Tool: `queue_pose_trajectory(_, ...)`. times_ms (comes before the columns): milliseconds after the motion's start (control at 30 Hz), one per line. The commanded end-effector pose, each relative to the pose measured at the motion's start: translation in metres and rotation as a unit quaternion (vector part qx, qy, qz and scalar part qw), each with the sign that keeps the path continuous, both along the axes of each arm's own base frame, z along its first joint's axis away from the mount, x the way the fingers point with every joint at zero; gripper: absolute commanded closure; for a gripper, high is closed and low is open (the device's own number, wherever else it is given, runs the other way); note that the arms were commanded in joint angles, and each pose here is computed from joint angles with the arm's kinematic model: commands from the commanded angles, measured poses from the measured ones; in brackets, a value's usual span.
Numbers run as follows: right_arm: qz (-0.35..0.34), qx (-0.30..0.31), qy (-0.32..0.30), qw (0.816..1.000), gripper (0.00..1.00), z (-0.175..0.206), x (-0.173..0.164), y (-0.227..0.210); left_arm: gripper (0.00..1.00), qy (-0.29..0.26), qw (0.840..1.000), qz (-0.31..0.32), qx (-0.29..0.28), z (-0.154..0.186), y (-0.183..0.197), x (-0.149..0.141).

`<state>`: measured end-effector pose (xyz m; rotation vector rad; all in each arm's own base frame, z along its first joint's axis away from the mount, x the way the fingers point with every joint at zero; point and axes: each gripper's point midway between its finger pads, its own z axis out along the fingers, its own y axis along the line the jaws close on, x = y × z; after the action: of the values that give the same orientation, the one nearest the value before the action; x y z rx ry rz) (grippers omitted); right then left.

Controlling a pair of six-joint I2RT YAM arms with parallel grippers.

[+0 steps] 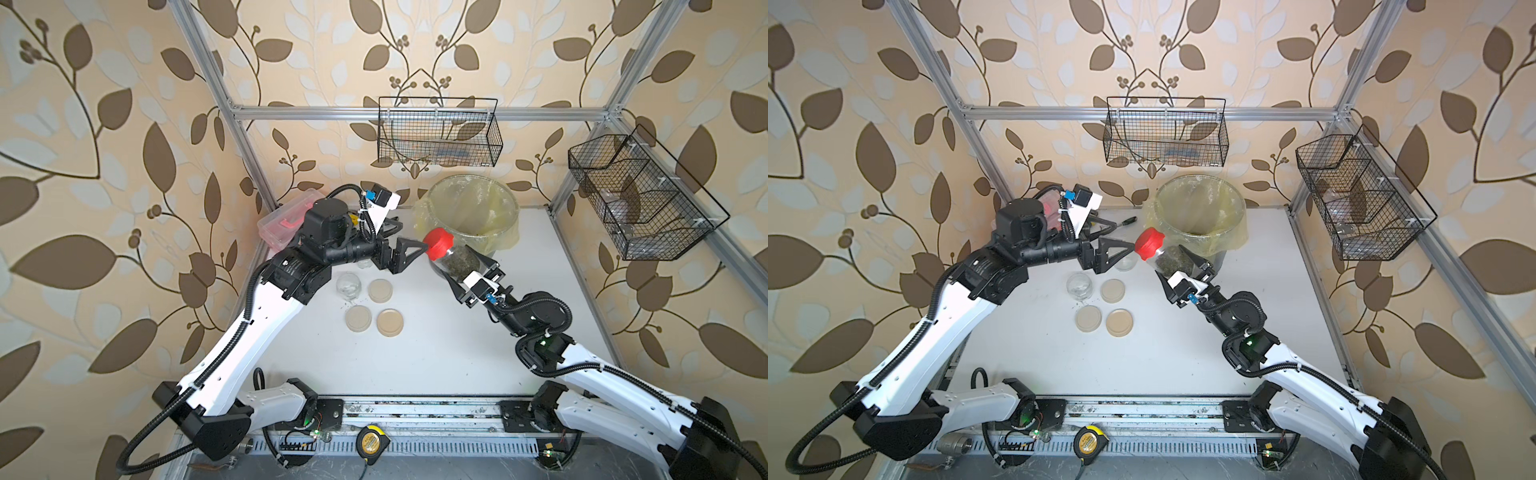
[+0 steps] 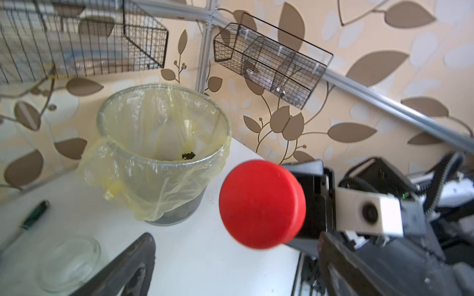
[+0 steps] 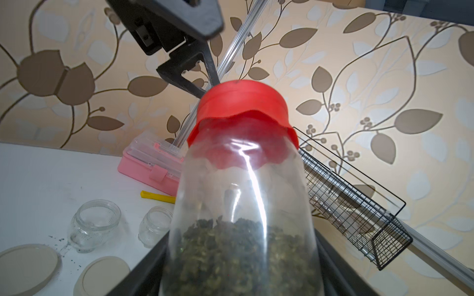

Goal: Empty moldy tea leaves from jars
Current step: Unscrew the lid from the jar.

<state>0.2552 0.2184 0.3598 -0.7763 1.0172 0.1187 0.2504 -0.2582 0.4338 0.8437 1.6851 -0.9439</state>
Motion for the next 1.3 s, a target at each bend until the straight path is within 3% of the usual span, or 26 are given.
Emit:
queue_pose_trajectory(0, 0.051, 0.009, 0.0, 0.999, 0.53, 0.006, -0.015, 0.004, 0.01, -0.07, 0.993, -0.083, 0.05, -0.006, -0.005, -0.018)
queue_pose_trajectory(167, 0.074, 0.009, -0.002, 0.997, 0.54, 0.008, -0.024, 0.007, 0.01, -0.067, 0.981, -0.181, 0.01, 0.0, -0.022, -0.039)
queue_pose_trajectory(400, 0.129, 0.001, 0.006, 0.992, 0.53, 0.006, -0.035, 0.021, 0.02, -0.042, 0.97, -0.238, -0.019, 0.003, -0.036, -0.042)
queue_pose_trajectory(567, 0.141, 0.009, 0.008, 0.99, 0.53, 0.008, -0.036, 0.024, 0.13, -0.018, 0.969, -0.245, -0.018, -0.005, -0.038, -0.04)
queue_pose_trajectory(733, 0.143, 0.015, 0.008, 0.99, 0.53, 0.01, -0.035, 0.025, 0.34, 0.011, 0.968, -0.251, -0.019, -0.009, -0.039, -0.042)
queue_pose_trajectory(867, 0.138, 0.017, 0.006, 0.99, 0.53, 0.013, -0.034, 0.024, 0.38, 0.027, 0.971, -0.236, -0.019, -0.01, -0.038, -0.038)
queue_pose_trajectory(1000, 0.104, 0.013, 0.008, 0.994, 0.53, 0.012, -0.023, 0.02, 0.38, 0.075, 0.978, -0.193, -0.039, -0.006, -0.042, -0.022)
queue_pose_trajectory(1100, 0.026, -0.018, 0.001, 0.999, 0.52, 0.004, -0.003, 0.014, 0.45, 0.152, 0.983, -0.065, -0.081, 0.001, -0.039, 0.018)
queue_pose_trajectory(1133, -0.006, -0.035, -0.006, 0.999, 0.53, 0.0, 0.005, 0.012, 0.45, 0.183, 0.978, -0.013, -0.095, 0.0, -0.035, 0.033)
queue_pose_trajectory(1200, -0.082, -0.071, -0.018, 0.994, 0.52, -0.009, 0.022, 0.007, 0.48, 0.254, 0.954, 0.106, -0.117, -0.011, -0.018, 0.061)
queue_pose_trajectory(1267, -0.122, -0.085, -0.027, 0.989, 0.52, -0.013, 0.031, 0.004, 0.48, 0.281, 0.941, 0.144, -0.124, -0.014, -0.011, 0.066)
